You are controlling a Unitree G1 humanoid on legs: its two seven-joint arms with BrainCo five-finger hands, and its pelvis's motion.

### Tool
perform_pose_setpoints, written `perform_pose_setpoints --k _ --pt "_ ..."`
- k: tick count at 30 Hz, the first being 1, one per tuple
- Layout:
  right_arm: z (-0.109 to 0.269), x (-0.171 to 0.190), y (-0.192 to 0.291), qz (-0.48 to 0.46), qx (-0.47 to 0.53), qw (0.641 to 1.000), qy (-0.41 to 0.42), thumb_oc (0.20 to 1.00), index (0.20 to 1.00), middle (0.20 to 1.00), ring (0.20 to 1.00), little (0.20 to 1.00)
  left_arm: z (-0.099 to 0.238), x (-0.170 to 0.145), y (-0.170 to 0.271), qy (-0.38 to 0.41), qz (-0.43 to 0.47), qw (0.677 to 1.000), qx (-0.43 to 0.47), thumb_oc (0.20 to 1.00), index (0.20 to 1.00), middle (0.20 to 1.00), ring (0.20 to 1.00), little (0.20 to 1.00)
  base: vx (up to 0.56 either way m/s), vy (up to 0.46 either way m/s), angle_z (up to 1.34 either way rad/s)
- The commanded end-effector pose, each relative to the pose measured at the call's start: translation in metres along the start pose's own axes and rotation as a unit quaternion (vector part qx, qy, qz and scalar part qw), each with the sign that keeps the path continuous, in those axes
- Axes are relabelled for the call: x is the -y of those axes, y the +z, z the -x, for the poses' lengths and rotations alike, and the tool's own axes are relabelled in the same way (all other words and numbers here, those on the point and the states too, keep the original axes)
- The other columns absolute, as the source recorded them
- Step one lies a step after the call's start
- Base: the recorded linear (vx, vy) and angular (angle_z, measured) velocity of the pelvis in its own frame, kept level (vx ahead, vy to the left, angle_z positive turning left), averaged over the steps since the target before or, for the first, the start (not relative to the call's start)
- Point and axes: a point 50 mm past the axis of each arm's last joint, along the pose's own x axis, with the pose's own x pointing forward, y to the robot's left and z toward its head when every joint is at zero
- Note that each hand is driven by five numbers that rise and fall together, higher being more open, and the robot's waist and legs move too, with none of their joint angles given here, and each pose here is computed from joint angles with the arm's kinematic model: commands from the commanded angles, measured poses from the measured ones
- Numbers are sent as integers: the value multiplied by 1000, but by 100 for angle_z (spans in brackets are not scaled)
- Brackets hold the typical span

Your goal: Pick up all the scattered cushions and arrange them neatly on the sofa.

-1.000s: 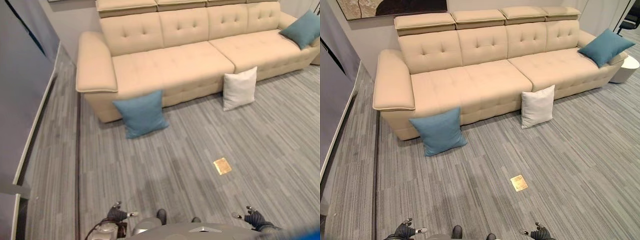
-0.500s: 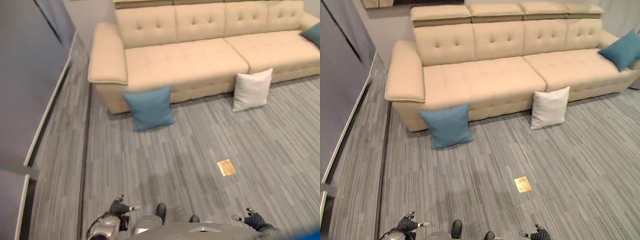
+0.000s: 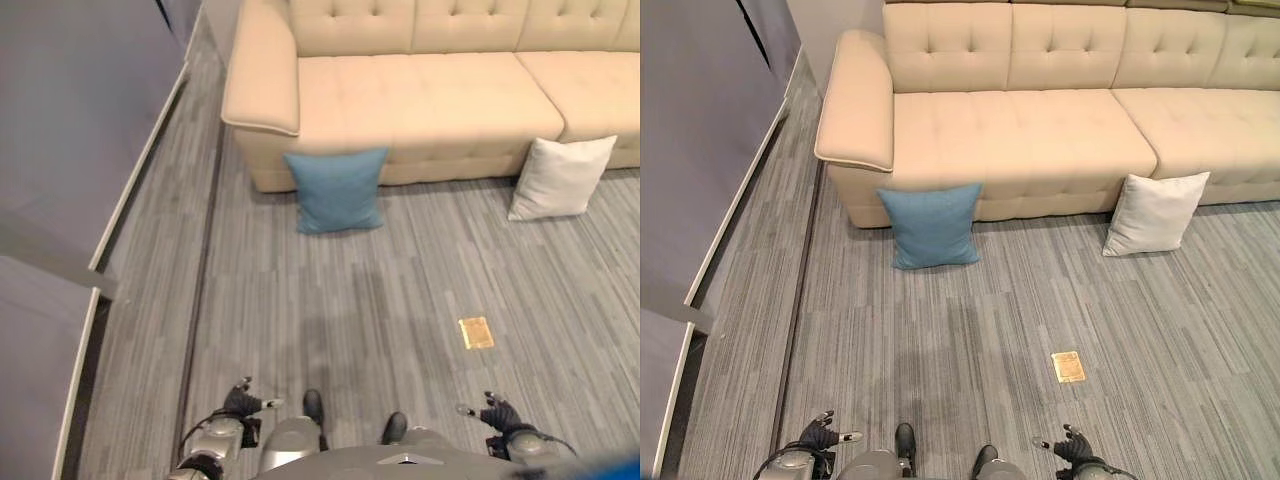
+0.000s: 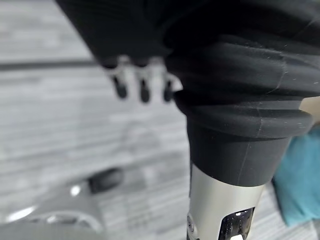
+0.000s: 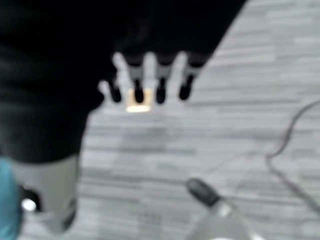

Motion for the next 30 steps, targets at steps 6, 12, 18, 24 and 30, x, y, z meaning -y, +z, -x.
perform_pose_setpoints --k 6,12,18,24,30 --pt "-3 7 16 25 29 999 -5 1000 1000 1000 1000 1000 -4 -5 17 19 5 1000 24 1000 1000 1000 1000 1000 148 98 6" --pt "-1 8 9 29 18 999 -2 1000 1000 1000 1000 1000 -4 -2 14 15 2 1000 17 1000 1000 1000 1000 1000 263 -70 28" --pt "0 15 5 23 14 1000 -13 1000 1000 1000 1000 1000 -5 6 21 4 12 1000 26 1000 1000 1000 1000 1000 191 -189 74" --pt "0 17 3 6 9 1000 -17 1000 1000 1000 1000 1000 -6 8 35 1 15 999 45 1000 1000 1000 1000 1000 139 -122 30" --pt "1 13 1 5 9 1000 -11 1000 1000 1000 1000 1000 -5 7 26 2 3 1000 31 1000 1000 1000 1000 1000 293 22 20"
